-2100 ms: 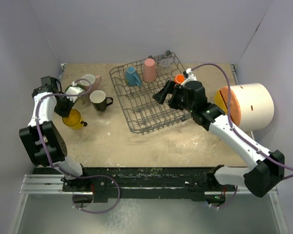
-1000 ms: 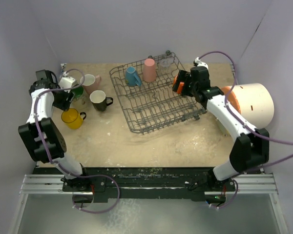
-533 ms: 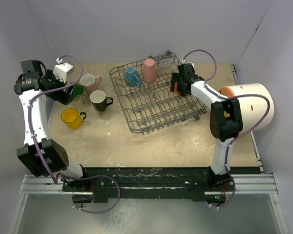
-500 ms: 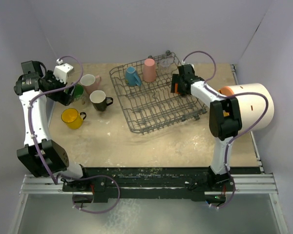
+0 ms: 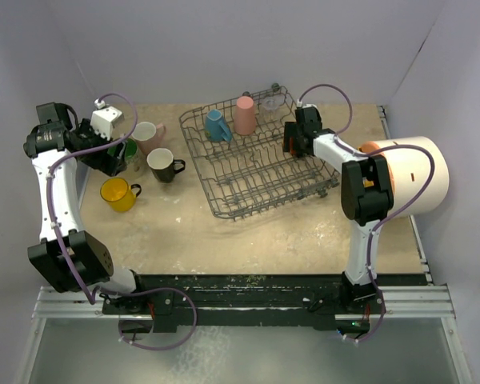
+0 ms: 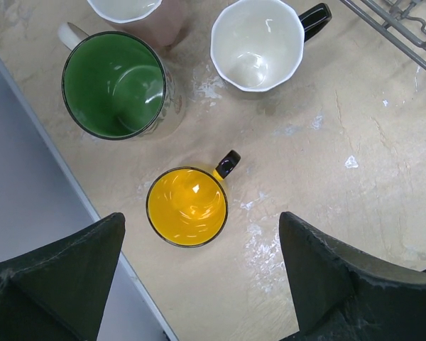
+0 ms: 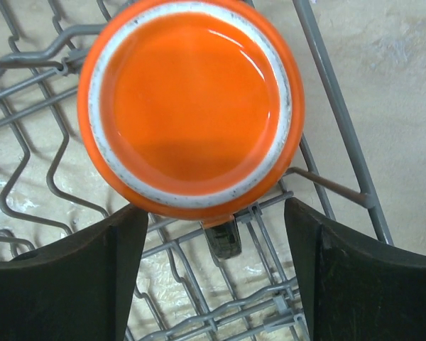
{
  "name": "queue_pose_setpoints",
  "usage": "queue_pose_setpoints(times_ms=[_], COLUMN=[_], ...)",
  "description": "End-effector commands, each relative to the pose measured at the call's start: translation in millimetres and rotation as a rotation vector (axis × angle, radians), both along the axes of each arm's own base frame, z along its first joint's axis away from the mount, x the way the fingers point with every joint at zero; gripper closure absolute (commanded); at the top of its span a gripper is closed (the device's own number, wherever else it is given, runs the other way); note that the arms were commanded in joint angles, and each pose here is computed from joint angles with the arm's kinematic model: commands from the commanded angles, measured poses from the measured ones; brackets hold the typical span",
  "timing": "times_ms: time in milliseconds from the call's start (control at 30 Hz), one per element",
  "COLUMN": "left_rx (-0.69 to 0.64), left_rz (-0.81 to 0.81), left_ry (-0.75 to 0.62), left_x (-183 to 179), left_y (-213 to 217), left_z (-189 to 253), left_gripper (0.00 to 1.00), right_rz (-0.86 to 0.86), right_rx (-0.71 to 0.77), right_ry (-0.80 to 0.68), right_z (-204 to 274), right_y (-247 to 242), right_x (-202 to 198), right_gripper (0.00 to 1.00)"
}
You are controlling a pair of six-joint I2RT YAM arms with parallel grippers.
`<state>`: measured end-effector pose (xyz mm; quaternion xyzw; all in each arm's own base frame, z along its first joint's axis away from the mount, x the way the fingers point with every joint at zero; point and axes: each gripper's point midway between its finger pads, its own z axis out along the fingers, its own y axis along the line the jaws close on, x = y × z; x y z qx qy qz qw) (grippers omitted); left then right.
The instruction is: Unload the cups from the dish rack
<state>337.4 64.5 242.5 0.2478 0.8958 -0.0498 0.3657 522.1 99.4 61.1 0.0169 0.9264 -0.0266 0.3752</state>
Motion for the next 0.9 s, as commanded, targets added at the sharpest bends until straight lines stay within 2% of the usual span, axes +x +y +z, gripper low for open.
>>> queue_pose_setpoints(times_ms=[0,167,433,767,867], left_rx=[-0.012,-0.017,-0.023,-0.034,-0.047], left_rz=[-0.022,-0.026,-0.026,-0.049,-0.071], left_ry=[-0.037,-0.045,-0.057,-0.066,-0.066], left_x=[1,0,-1,-9,-12], left_y=[-3,-5,-7,-14,-19], left_z=[12,13,22,26,24], left_gripper=[0.09,0.09,0.09,0.10,0.09], right_rz=[0.030,0.048,0.078,0.107,0.095], right_rx=[-0.004,-0.012,-0.013,-0.037,-0.032], right_ry=[-0.079,-0.144,-0.151,-0.249,-0.278], right_z=[13,18,16,57,73], right_y=[4,4,16,38,38], right_x=[16,19,11,2,-1], right_gripper=[0.23,0.36,0.54,0.99,1.00])
